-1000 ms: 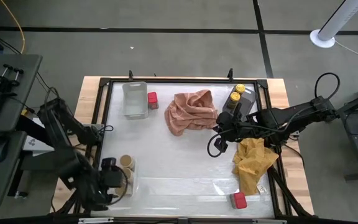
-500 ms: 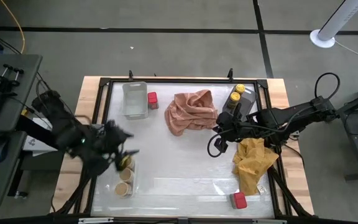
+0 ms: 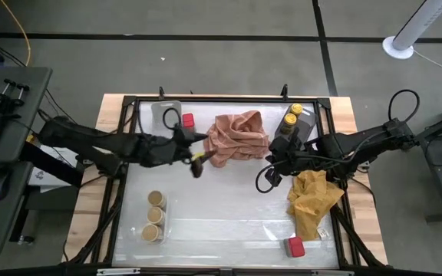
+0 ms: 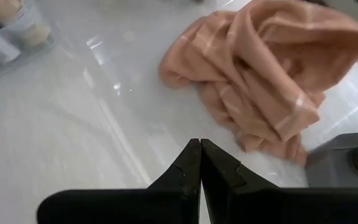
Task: Sort spices by type
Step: Put the top red seasoning can into the gray bin
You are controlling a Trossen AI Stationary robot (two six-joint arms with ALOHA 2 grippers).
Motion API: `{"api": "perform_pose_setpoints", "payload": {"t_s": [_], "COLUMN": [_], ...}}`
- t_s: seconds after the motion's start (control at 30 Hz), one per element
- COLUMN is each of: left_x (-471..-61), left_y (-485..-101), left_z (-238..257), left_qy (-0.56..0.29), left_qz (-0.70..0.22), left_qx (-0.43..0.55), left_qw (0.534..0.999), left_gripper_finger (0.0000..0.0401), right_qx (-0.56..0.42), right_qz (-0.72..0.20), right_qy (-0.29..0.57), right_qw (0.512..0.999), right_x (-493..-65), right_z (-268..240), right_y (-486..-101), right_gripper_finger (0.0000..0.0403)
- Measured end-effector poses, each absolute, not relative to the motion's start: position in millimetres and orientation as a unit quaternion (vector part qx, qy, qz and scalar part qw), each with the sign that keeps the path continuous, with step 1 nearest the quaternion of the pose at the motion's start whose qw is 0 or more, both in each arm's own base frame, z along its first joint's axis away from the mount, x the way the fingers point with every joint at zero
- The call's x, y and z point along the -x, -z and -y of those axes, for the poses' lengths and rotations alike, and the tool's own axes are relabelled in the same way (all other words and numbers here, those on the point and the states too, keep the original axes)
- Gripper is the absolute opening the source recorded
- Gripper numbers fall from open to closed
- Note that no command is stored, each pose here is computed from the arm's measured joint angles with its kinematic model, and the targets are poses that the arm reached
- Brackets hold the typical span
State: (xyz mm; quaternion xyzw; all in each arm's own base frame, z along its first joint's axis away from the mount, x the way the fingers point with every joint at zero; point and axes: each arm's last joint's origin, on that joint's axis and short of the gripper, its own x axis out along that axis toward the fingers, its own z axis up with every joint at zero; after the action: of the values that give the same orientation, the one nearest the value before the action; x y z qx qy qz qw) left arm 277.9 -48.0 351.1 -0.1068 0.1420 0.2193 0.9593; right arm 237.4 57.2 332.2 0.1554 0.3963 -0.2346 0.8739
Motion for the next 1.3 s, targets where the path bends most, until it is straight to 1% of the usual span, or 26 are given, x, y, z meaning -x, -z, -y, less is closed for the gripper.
{"api": "perform_pose_setpoints", "payload": {"t_s": [0.07,0.13,0.23,0.33,0.53,1.3], "left_x": [-288,-294,-298,-298,-298,-298], "left_y": [-341,-333,-327,-322,-322,-322], "left_z": [39,31,26,27,29,29], "left_qy": [-0.223,-0.232,-0.234,-0.215,-0.189,-0.191], "left_qz": [-0.102,-0.059,-0.02,-0.026,-0.034,-0.035], "left_qx": [0.127,0.168,0.214,0.217,0.212,0.202], "left_qw": [0.961,0.956,0.948,0.952,0.958,0.96], "left_gripper_finger": [0.0291,0.0291,0.0291,0.0291,0.0291,0.0291], "right_qx": [-0.156,-0.162,-0.167,-0.165,-0.163,-0.163], "right_qz": [-0.384,-0.364,-0.328,-0.314,-0.324,-0.321], "right_qy": [0.254,0.28,0.317,0.32,0.309,0.313], "right_qw": [0.874,0.873,0.874,0.879,0.879,0.879], "right_x": [-237,-238,-239,-241,-241,-241], "right_z": [-56,-55,-53,-53,-52,-52], "right_y": [-333,-333,-335,-337,-337,-337], "right_gripper_finger": [0.0001,0.0001,0.0001,0.0001,0.0001,0.0001]}}
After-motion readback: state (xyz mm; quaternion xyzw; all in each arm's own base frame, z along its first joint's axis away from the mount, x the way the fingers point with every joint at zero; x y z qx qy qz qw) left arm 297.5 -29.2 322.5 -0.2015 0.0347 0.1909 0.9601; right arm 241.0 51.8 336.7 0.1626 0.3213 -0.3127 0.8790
